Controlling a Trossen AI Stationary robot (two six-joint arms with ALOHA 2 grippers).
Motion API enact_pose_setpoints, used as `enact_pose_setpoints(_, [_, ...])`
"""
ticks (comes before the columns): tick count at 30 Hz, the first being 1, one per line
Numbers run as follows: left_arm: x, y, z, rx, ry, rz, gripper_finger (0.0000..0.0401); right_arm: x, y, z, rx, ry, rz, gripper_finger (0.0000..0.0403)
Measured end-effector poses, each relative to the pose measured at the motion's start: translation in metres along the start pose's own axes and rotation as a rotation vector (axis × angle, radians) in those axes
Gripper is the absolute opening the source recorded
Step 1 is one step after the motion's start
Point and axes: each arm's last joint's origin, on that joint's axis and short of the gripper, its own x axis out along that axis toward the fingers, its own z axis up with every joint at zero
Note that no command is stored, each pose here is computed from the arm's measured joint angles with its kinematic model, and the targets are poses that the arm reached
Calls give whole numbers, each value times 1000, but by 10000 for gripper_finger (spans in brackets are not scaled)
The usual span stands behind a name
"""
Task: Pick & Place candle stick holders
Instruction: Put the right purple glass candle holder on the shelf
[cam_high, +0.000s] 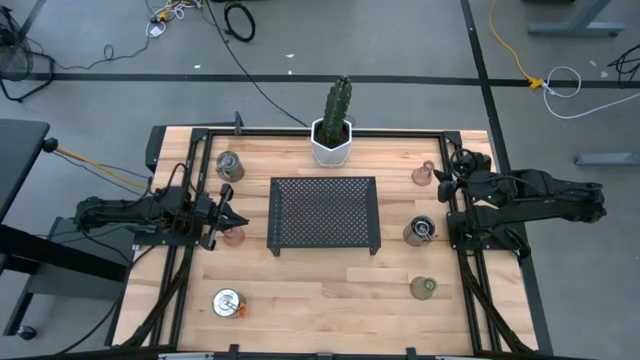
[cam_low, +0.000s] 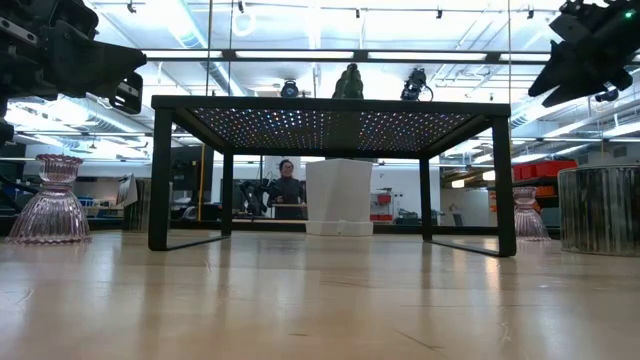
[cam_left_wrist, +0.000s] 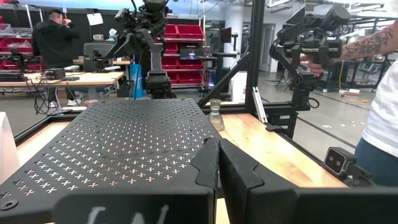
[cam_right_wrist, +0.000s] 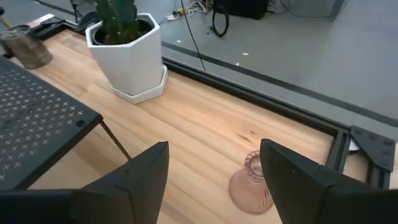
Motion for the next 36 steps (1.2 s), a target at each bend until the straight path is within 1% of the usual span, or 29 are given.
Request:
enact_pose_setpoints(4, [0, 0, 0, 0, -1, 0, 18, 0, 3, 2, -7, -7, 29, 254])
enact_pose_setpoints(8, [0, 0, 0, 0, 0, 0, 18, 2, 6, 4, -55, -19, 31, 254])
enact_pose_setpoints(13, [0, 0, 0, 0, 0, 0, 18, 4, 10, 5, -60, -15, 29, 254])
enact_pose_setpoints(15, [0, 0, 0, 0, 0, 0, 18, 6, 12, 6, -84, -15, 23, 254])
enact_pose_setpoints(19, [0, 0, 0, 0, 0, 0, 18, 9, 15, 7, -126, -34, -23, 254])
enact_pose_setpoints(22, [0, 0, 0, 0, 0, 0, 18, 10, 16, 7, -124, -50, -48, 254])
enact_pose_setpoints(28, [0, 0, 0, 0, 0, 0, 18, 13, 17, 5, -131, -43, -56, 254])
enact_pose_setpoints(32, [0, 0, 0, 0, 0, 0, 18, 14, 20, 5, -122, -41, -37, 254])
enact_pose_setpoints(36, [0, 0, 0, 0, 0, 0, 18, 15, 23, 8, -82, -39, 5, 253])
